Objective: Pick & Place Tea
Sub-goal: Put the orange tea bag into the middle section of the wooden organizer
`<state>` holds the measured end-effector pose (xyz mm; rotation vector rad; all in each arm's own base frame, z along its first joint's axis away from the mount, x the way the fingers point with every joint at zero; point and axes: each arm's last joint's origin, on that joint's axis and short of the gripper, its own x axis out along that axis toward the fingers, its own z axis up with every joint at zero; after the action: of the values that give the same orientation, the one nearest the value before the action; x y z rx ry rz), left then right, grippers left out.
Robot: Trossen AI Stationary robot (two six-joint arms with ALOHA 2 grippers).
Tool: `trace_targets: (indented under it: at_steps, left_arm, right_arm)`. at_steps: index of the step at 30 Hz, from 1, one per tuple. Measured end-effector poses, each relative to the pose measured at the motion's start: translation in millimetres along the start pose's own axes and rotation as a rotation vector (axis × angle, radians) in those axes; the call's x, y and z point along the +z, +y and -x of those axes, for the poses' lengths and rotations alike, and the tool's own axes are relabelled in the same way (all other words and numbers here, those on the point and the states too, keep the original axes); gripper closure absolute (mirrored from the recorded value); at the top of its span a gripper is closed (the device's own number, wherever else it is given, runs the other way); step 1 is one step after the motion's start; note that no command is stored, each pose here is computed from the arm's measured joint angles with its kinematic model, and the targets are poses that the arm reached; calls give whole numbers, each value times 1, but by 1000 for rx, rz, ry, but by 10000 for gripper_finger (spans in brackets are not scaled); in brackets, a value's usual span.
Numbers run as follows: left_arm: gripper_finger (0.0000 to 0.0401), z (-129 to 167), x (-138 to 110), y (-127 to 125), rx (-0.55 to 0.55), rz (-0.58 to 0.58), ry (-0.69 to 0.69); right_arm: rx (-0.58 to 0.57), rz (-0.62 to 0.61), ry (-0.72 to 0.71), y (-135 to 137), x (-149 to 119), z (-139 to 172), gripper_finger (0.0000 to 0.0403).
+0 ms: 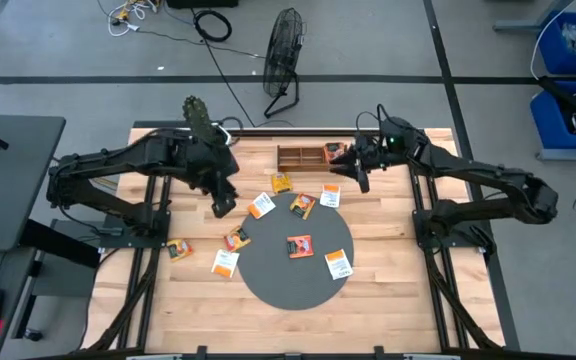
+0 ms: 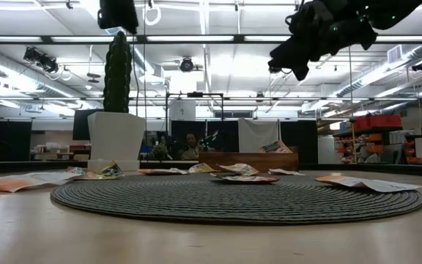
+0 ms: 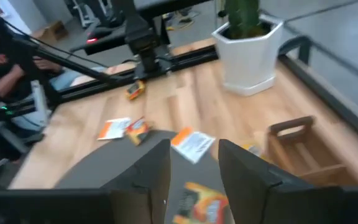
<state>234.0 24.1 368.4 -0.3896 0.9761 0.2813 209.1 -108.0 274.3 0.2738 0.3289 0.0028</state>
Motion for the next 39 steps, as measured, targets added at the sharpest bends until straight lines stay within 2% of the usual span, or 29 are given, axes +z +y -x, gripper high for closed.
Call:
trace_targets:
  at_steps: [8,12,15,18,24,28,35,39]
  left_arm:
    - [211,-30,-7,-13,41,-91,203]
    - [185,-49,-19,-13,83,-98,339]
    - [182,-69,-41,-12,80,-110,449]
    - [189,-85,-69,-10,73,-185,564]
    - [202,-111,-116,-1,-66,-327,801]
    - [203,-125,-134,8,-123,-421,841]
    - [203,-139,-153,16,-254,-671,840]
    - [204,-144,-152,17,-231,-723,799]
  right_arm:
    - [28,-13,52,24,-6,-13,262]
    - [27,-3,82,35,-10,-18,262]
    - [38,6,95,42,-12,-20,262]
    - [57,17,94,46,-16,-23,262]
    - [84,26,108,51,-24,-26,262]
    - [96,38,85,54,-22,-27,262]
    - [88,34,13,54,-15,-27,262]
    - [80,36,5,54,-14,-27,262]
